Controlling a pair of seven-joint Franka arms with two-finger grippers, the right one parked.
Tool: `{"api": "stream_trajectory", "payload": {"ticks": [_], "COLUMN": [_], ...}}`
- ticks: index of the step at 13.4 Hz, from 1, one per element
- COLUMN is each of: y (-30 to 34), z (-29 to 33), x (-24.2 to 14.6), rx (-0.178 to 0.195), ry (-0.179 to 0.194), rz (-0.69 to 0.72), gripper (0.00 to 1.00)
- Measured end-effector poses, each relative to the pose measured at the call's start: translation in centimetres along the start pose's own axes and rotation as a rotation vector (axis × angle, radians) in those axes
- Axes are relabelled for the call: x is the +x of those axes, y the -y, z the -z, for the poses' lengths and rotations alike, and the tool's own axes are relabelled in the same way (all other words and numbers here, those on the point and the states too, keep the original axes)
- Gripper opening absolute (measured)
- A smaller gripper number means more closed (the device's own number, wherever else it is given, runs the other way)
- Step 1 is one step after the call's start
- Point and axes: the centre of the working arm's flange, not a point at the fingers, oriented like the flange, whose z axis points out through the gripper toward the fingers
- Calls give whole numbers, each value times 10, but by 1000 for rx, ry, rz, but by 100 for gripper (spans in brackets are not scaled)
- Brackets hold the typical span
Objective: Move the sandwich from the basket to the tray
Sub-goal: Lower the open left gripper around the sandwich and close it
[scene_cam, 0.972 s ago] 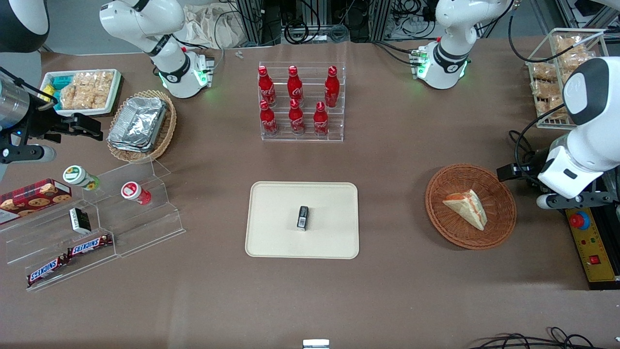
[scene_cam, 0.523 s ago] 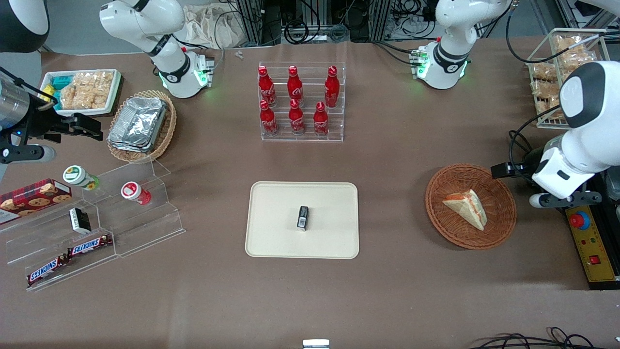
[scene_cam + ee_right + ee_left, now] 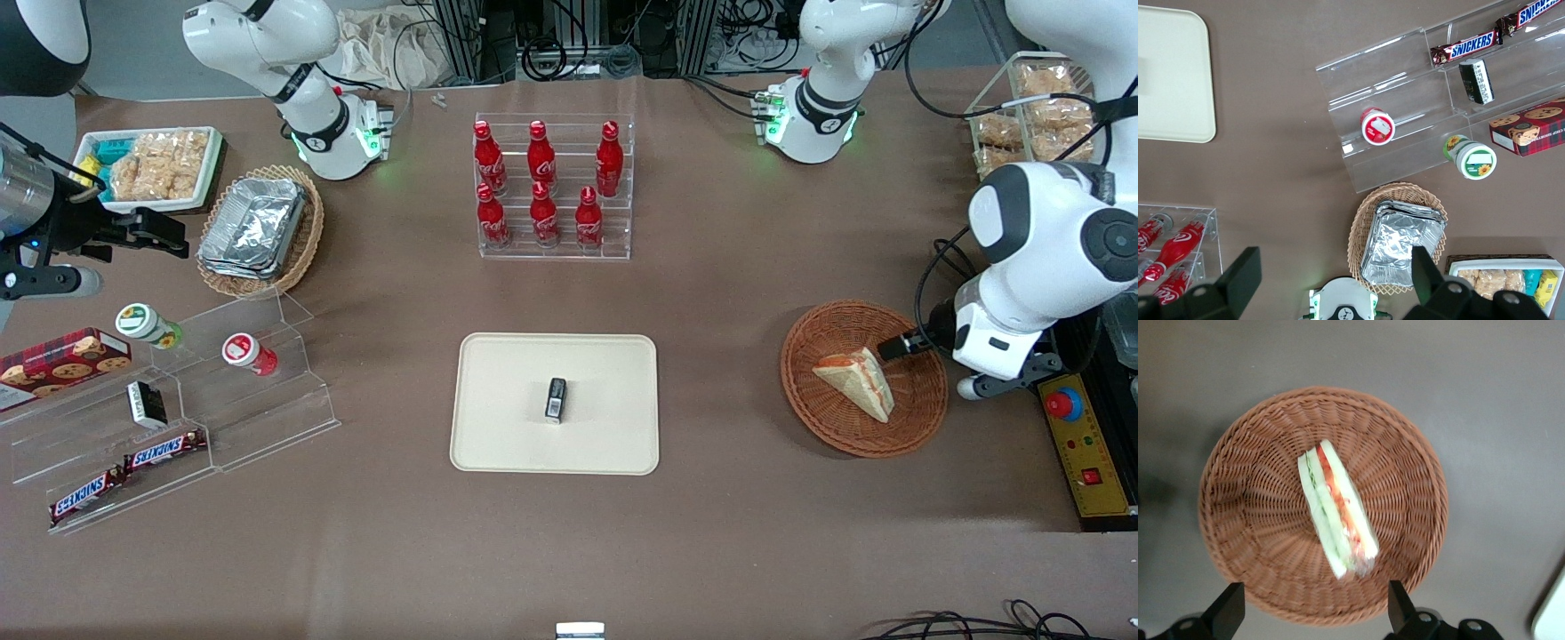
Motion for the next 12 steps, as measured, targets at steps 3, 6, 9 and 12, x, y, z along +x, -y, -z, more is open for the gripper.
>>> {"api": "stream_trajectory", "payload": {"ticks": [3, 6, 9, 12], "y": [7, 9, 10, 8], "z": [-33, -62, -79, -80], "x": [3, 7, 4, 3], "rx": [-16, -35, -56, -66], "ry": [-1, 0, -20, -32], "rz": [195, 295, 337, 361], "gripper": [98, 98, 98, 98]}}
